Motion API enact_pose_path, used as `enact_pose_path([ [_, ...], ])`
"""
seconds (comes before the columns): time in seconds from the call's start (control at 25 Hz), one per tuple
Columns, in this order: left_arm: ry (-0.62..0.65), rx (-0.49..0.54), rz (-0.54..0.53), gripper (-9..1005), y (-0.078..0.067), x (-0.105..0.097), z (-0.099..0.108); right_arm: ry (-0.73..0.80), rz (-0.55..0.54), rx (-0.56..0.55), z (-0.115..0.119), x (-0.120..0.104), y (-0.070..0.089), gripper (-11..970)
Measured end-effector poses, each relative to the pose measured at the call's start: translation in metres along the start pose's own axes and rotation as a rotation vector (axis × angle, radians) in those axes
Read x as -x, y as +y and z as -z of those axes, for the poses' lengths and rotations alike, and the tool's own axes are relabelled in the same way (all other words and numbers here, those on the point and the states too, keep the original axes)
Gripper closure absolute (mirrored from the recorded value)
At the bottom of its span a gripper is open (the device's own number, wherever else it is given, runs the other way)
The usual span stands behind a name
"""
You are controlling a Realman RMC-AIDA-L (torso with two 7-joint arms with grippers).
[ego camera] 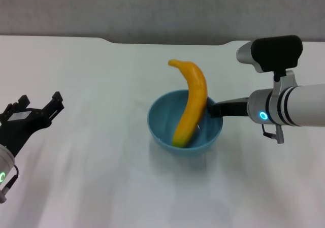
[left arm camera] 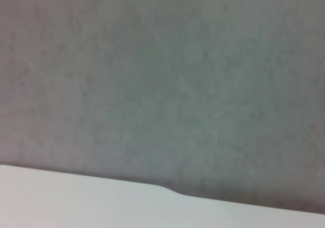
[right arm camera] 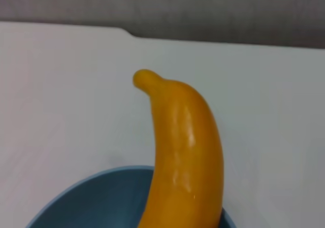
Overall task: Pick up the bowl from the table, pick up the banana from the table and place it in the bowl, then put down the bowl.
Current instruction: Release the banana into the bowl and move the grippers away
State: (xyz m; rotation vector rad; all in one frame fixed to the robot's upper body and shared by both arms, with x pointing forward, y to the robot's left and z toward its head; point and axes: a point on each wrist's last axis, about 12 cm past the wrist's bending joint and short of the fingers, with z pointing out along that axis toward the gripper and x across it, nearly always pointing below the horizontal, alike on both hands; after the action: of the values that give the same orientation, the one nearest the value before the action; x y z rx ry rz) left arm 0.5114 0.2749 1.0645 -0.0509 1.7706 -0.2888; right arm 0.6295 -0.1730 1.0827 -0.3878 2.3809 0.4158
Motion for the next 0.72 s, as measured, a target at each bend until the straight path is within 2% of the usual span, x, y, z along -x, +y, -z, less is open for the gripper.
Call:
enact_pose_path([
  [0.28,0.013,0.022,0.003,125,0.007,-0.004,0.0,-0.009,-0.009,0.021,-0.003,-0.006,0.0,892],
  [0.72,0.018,0.031,0.005,124,0.009,-0.006,0.001,0.002,-0.041,0.007,-0.002,-0.022,-0.008,890],
])
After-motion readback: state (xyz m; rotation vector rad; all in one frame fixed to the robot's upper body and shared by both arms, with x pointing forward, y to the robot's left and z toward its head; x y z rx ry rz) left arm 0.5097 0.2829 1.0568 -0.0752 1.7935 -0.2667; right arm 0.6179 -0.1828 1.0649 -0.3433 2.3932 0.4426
